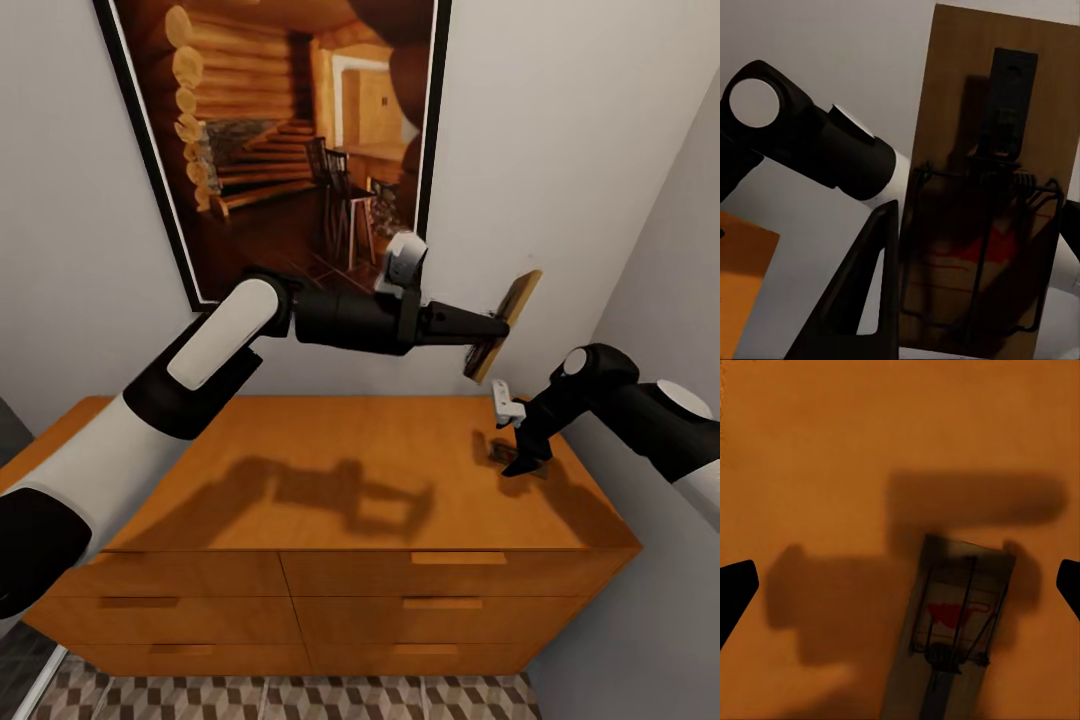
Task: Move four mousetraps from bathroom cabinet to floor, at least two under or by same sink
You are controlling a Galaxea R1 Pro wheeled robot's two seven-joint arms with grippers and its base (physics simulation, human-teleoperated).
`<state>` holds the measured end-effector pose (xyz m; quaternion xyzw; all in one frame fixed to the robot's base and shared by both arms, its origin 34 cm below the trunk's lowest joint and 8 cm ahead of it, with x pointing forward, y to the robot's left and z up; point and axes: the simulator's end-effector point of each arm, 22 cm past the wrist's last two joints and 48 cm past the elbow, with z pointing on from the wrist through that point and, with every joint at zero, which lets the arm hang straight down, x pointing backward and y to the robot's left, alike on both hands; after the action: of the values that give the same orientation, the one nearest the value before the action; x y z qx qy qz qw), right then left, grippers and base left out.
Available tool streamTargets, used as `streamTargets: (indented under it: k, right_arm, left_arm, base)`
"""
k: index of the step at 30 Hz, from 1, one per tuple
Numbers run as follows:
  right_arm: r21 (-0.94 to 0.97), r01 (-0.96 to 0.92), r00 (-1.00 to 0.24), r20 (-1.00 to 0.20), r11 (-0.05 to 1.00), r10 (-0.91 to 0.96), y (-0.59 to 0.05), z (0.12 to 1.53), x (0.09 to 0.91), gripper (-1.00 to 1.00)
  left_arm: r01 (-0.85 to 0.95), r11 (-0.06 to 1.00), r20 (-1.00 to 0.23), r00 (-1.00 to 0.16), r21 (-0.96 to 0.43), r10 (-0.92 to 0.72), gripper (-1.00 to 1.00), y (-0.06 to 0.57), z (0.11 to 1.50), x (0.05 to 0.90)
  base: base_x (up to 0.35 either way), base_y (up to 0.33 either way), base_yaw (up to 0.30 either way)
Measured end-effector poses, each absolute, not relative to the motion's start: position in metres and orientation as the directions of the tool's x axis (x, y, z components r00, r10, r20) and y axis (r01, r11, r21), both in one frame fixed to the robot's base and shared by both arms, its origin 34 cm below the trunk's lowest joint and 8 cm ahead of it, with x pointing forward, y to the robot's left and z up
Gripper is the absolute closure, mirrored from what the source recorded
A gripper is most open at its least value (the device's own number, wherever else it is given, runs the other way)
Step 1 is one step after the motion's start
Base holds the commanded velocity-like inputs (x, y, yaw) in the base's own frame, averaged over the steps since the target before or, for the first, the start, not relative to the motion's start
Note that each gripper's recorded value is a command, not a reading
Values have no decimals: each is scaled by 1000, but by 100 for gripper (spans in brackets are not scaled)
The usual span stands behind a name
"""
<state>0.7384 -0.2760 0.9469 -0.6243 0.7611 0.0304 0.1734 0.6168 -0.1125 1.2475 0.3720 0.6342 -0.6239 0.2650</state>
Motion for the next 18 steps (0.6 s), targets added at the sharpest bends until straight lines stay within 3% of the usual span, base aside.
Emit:
streamTargets:
  k: [18]
  right_arm:
    - [-207, -965, -85, -324, 158, -942, -264, 959, 738, -100]
  left_arm:
    - [802, -53, -798, -582, -595, 154, 100, -115, 1243, 615]
  base:
    - [0, 0, 0]
